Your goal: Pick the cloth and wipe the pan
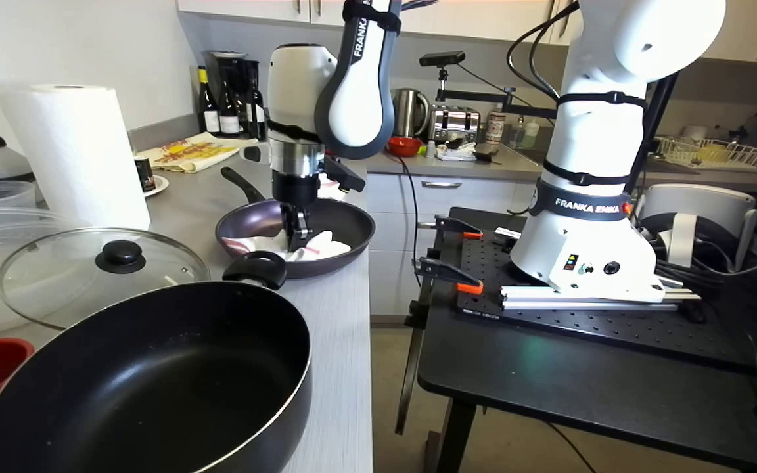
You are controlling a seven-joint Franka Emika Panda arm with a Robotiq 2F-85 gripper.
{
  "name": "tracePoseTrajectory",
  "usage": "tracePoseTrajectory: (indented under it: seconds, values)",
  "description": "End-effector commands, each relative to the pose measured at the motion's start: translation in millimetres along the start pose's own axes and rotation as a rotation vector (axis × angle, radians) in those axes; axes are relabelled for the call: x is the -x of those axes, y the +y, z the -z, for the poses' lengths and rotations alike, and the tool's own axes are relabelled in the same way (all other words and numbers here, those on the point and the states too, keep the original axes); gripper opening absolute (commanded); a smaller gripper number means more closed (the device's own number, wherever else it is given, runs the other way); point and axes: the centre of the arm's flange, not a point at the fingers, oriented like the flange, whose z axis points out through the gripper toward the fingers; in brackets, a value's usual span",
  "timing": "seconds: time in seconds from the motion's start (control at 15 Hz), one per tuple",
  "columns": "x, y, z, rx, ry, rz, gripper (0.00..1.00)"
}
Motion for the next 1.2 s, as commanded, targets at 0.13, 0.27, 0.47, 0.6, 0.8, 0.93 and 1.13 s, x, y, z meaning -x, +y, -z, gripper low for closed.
tracePoseTrajectory:
  seconds: [0.13, 0.27, 0.47, 0.6, 0.8, 0.93, 1.13]
  values:
    - [-19.7, -23.3, -13.8, -0.075, -0.002, 0.129, 0.03]
    - [-23.8, -28.3, -15.5, -0.1, 0.011, 0.166, 0.03]
    - [-26.3, -30.4, -15.7, -0.156, 0.045, 0.229, 0.03]
    - [-26.0, -28.0, -15.3, -0.21, 0.093, 0.276, 0.03]
    - [-21.7, -20.6, -18.2, -0.274, 0.149, 0.312, 0.03]
    - [-17.2, -13.4, -19.5, -0.298, 0.17, 0.316, 0.03]
    - [-11.8, -6.9, -16.6, -0.321, 0.201, 0.32, 0.03]
